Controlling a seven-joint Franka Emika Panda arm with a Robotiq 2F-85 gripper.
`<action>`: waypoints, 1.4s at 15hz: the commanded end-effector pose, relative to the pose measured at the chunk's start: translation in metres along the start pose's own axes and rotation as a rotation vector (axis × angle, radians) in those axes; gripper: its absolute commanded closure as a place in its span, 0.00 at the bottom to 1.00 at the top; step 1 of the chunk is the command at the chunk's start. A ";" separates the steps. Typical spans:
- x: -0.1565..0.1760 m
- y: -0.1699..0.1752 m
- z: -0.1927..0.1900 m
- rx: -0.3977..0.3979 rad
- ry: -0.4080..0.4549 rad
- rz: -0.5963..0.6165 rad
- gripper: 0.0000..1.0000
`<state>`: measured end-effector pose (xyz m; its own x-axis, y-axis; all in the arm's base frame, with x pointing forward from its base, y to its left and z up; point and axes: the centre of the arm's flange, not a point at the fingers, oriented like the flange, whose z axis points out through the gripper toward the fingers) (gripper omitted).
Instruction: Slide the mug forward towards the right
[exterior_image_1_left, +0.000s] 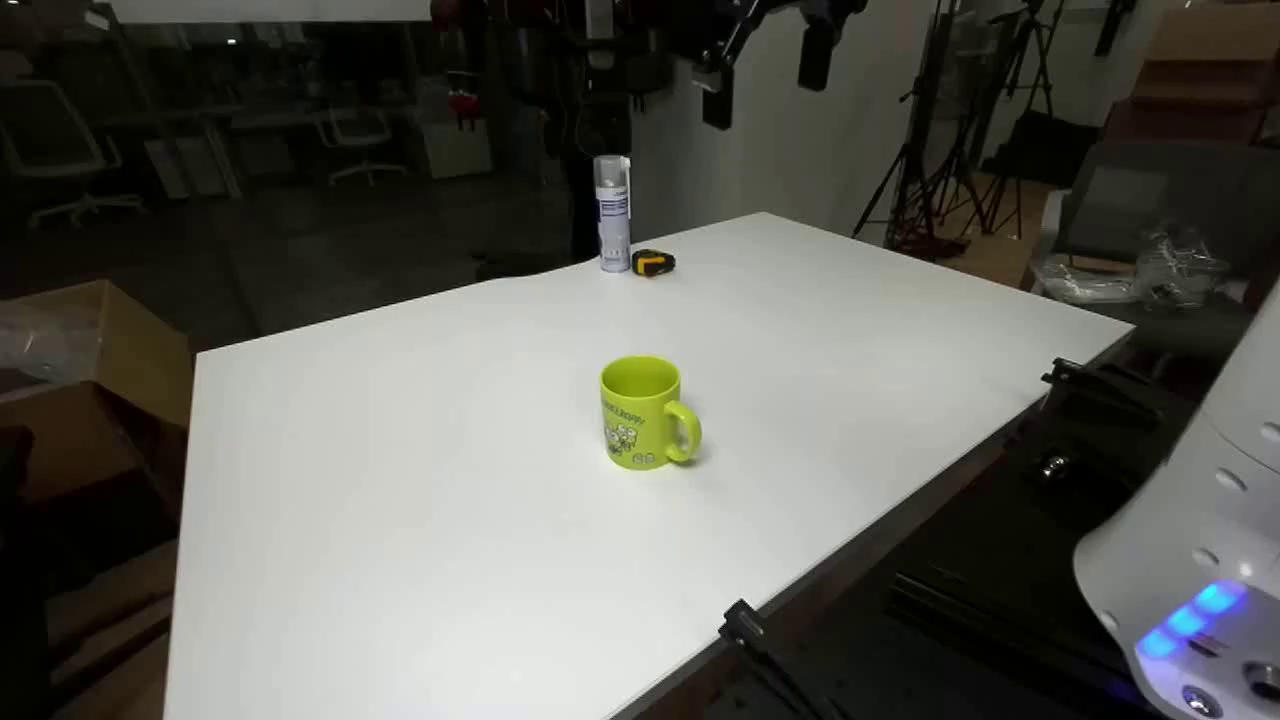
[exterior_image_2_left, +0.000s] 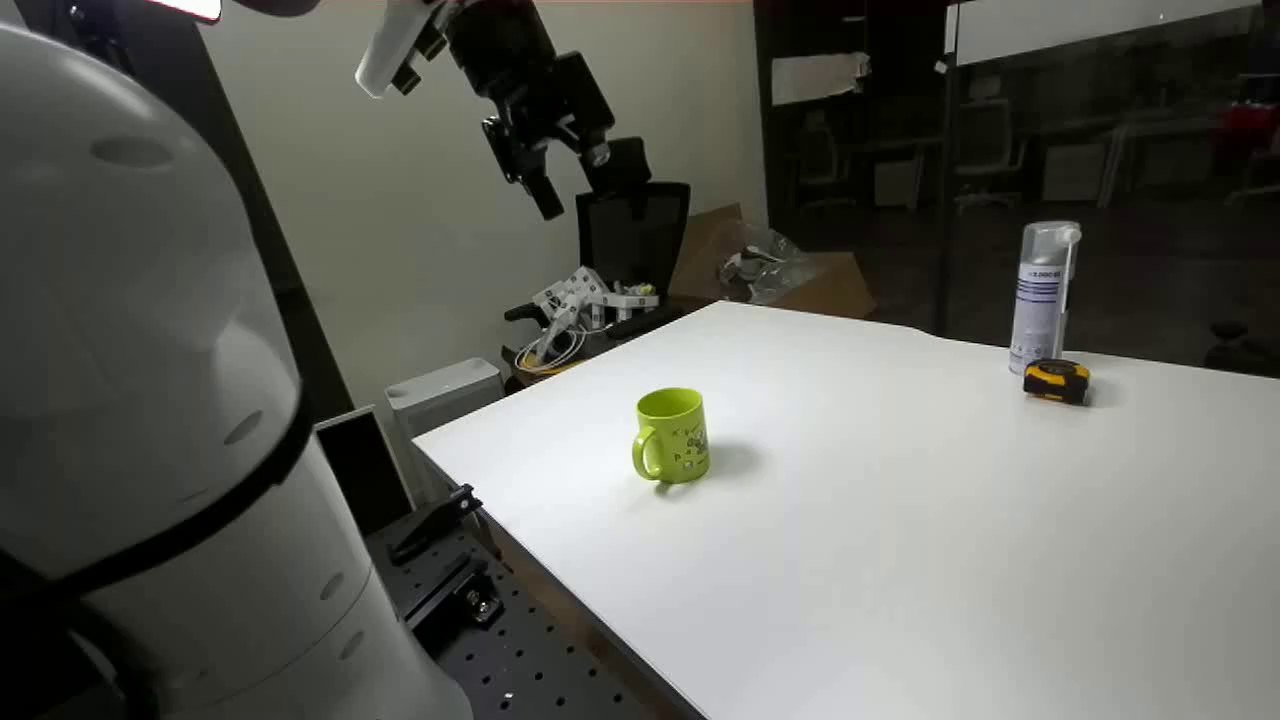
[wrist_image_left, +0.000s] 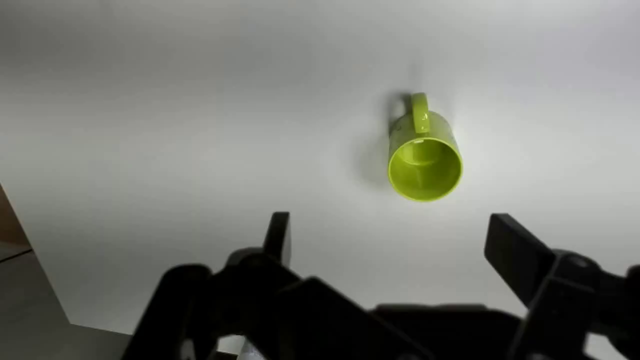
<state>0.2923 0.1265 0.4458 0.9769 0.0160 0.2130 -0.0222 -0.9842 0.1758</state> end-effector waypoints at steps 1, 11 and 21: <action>0.000 0.000 0.000 0.000 0.000 0.000 0.00; 0.000 0.000 0.000 0.000 0.001 0.000 0.00; 0.039 0.000 0.040 0.296 0.074 -0.179 0.00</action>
<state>0.3188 0.1241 0.4371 0.9516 0.1318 0.2776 0.1256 -0.9913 0.0402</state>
